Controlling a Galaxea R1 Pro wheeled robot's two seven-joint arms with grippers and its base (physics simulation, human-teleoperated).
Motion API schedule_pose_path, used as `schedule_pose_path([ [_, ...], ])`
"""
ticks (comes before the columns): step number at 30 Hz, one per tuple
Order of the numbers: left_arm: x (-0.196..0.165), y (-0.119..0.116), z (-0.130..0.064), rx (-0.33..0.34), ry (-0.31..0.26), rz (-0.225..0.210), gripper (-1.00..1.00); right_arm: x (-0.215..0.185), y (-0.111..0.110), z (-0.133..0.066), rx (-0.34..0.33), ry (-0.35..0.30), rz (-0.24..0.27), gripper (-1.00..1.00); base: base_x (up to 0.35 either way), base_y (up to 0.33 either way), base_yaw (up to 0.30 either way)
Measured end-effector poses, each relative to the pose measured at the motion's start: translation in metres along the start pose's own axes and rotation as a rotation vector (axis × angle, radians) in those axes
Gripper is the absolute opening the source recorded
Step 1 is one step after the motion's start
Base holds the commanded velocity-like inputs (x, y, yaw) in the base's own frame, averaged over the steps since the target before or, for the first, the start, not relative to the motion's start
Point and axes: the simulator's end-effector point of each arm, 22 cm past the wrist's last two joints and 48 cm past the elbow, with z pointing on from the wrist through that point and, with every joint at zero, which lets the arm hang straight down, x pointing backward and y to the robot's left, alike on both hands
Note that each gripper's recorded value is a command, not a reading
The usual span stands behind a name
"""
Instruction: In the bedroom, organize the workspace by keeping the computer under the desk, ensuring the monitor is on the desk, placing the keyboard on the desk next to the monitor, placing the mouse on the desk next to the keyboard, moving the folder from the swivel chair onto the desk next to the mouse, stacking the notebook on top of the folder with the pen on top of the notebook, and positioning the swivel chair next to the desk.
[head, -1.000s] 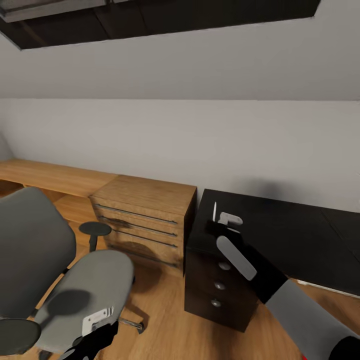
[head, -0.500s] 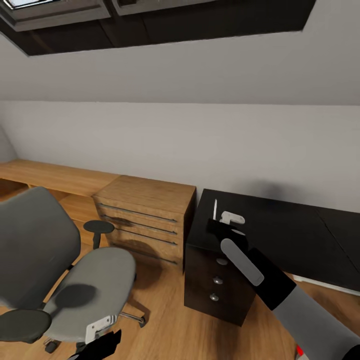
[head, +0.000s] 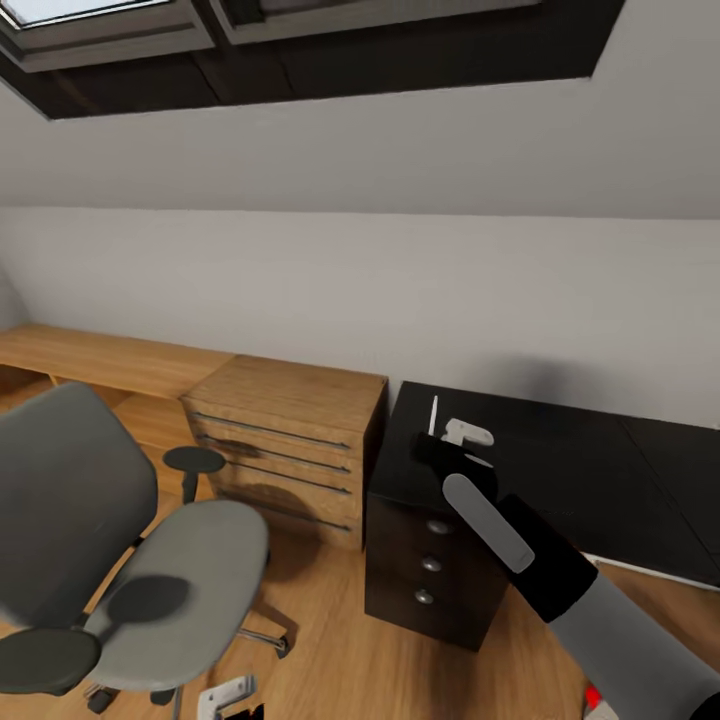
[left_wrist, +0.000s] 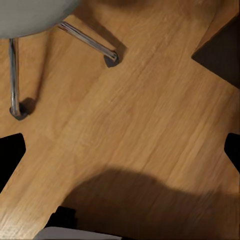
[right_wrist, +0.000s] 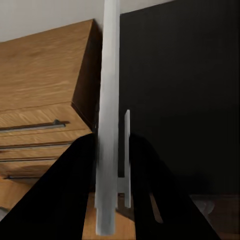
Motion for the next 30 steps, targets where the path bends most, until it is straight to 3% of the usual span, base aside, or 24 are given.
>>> schedule_pose_path([
  [9,0.011,0.015,-0.002,-0.023,0.001,0.008,1.00,-0.004,0.003,-0.004,0.003,0.004,0.000,-1.00,0.000,0.000,-0.178],
  [30,0.011,0.016,-0.002,-0.026,-0.003,0.006,1.00,-0.005,-0.001,-0.009,0.035,0.011,0.021,-1.00,0.000,0.000,-0.005],
])
